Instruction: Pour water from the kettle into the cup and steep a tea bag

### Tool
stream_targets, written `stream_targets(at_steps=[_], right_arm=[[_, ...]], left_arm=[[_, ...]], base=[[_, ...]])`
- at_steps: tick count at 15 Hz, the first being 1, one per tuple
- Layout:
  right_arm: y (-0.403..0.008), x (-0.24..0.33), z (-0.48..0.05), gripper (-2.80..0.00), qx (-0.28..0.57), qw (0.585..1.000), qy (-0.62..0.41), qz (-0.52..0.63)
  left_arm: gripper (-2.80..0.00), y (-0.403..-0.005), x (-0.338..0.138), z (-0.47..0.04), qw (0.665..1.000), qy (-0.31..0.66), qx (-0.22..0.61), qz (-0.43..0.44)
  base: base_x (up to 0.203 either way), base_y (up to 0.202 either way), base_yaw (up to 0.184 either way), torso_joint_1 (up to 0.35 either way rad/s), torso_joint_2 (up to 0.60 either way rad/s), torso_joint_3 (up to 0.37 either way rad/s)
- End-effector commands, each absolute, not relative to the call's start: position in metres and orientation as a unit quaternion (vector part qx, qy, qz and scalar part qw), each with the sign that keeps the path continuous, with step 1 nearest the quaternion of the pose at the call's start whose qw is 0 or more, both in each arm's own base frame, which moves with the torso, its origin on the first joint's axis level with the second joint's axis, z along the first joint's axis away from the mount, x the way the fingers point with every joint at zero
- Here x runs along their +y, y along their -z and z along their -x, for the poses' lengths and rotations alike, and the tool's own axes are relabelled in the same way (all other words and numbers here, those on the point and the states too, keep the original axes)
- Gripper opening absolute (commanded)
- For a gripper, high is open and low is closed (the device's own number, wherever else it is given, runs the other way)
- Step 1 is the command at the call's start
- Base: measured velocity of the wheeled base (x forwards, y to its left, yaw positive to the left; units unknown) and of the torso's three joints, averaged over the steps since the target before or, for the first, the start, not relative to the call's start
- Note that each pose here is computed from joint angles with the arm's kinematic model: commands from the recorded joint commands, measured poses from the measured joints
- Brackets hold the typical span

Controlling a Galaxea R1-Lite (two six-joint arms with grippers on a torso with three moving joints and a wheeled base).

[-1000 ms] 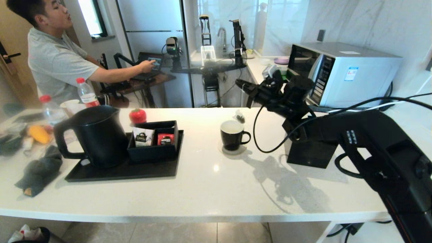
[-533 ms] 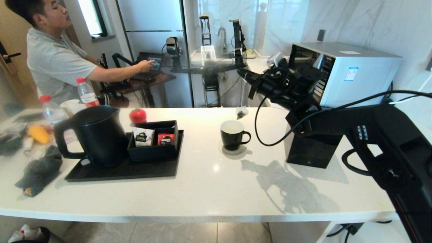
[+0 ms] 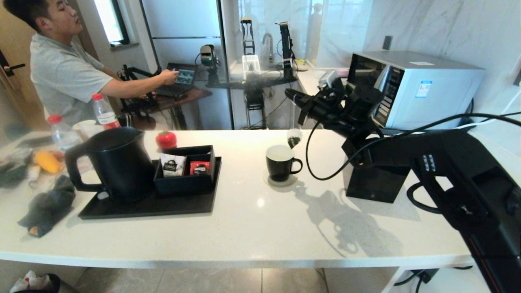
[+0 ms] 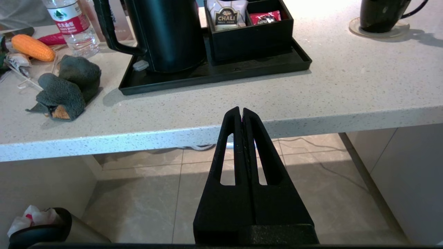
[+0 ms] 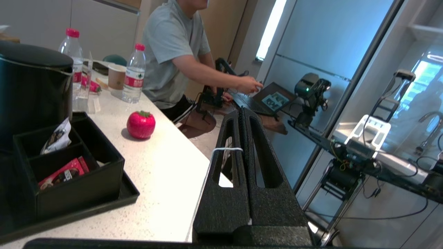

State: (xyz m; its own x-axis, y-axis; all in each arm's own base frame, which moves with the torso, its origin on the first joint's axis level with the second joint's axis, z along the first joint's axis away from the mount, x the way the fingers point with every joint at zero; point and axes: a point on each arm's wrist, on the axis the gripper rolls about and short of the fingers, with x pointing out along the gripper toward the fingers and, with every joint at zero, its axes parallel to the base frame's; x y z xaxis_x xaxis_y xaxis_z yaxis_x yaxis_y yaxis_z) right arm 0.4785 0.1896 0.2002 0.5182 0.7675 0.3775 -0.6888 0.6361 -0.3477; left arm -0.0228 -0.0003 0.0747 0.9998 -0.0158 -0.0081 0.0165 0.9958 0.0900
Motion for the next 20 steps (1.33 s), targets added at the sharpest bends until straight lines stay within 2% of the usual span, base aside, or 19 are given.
stream_targets(at_steps=[1,14,20], right_arm=[[-0.181,0.193,-0.485,-2.80,-0.241,0.870,-0.424,0.077],[-0.113,0.203,-0.500,-2.80,-0.184,0.878,-0.437,0.070],[-0.112,0.203,-0.500,-2.80,-0.184,0.878,-0.436,0.071]], left_arm=[[-2.80,-0.075,0.000,0.023,0.999,0.008,0.003,-0.045],[-2.80,-0.075,0.000,0.023,0.999,0.008,0.003,-0.045],[-2.80,-0.075,0.000,0.023,0.999,0.008,0.003,-0.045]], base=[[0.000,0.000,0.000,0.000,0.00,0.000],[0.000,0.000,0.000,0.000,0.00,0.000],[0.000,0.000,0.000,0.000,0.00,0.000]])
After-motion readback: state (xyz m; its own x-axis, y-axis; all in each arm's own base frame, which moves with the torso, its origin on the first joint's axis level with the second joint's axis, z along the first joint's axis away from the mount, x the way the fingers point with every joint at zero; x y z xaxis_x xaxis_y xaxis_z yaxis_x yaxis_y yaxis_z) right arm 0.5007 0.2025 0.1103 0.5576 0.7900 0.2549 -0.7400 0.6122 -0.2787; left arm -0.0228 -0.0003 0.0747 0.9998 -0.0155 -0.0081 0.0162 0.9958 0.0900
